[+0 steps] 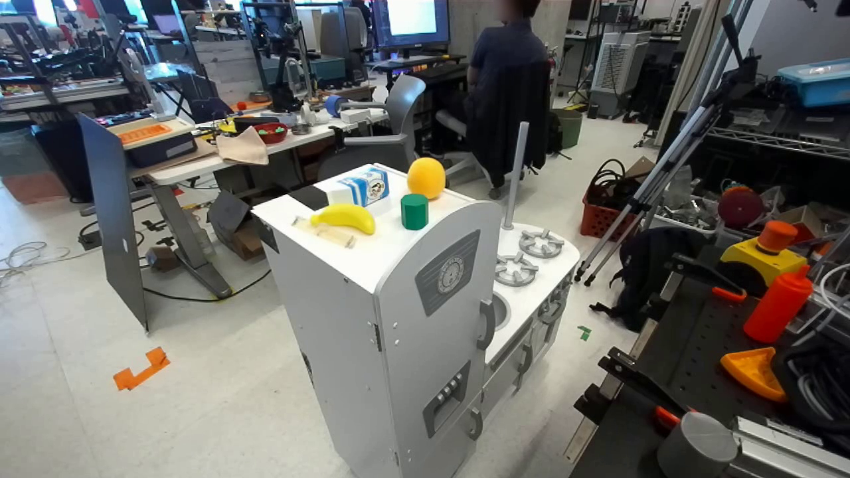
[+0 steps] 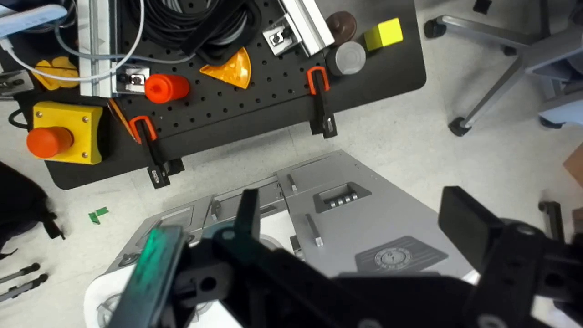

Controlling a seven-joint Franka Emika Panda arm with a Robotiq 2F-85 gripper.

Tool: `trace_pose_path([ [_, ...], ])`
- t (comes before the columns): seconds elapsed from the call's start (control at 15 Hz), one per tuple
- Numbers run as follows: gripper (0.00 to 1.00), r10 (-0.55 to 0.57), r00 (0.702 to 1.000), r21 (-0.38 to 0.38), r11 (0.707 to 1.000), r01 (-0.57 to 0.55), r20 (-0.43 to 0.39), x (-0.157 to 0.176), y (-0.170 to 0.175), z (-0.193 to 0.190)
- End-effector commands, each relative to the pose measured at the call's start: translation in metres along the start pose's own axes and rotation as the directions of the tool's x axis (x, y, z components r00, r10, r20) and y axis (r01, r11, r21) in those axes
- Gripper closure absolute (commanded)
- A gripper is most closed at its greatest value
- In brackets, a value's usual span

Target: Open the top cabinet door

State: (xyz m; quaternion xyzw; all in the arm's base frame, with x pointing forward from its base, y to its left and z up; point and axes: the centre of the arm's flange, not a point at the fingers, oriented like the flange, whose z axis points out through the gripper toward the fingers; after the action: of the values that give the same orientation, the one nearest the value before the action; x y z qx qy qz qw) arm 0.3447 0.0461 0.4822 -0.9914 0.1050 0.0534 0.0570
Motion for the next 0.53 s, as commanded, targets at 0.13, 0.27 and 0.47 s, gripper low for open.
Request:
trace_pose_path([
  [0.13, 0.0, 0.086, 0.996, 0.142, 0.986, -0.087, 0.013, 0.106, 0.029, 0.005],
  [0.27, 0.0, 0.137, 0.99, 0.177, 0.974, -0.139, 0.025, 0.138, 0.035, 0.015],
  [0.47, 0.0, 0.225, 0.974, 0.217, 0.95, -0.227, 0.035, 0.191, 0.03, 0.039],
])
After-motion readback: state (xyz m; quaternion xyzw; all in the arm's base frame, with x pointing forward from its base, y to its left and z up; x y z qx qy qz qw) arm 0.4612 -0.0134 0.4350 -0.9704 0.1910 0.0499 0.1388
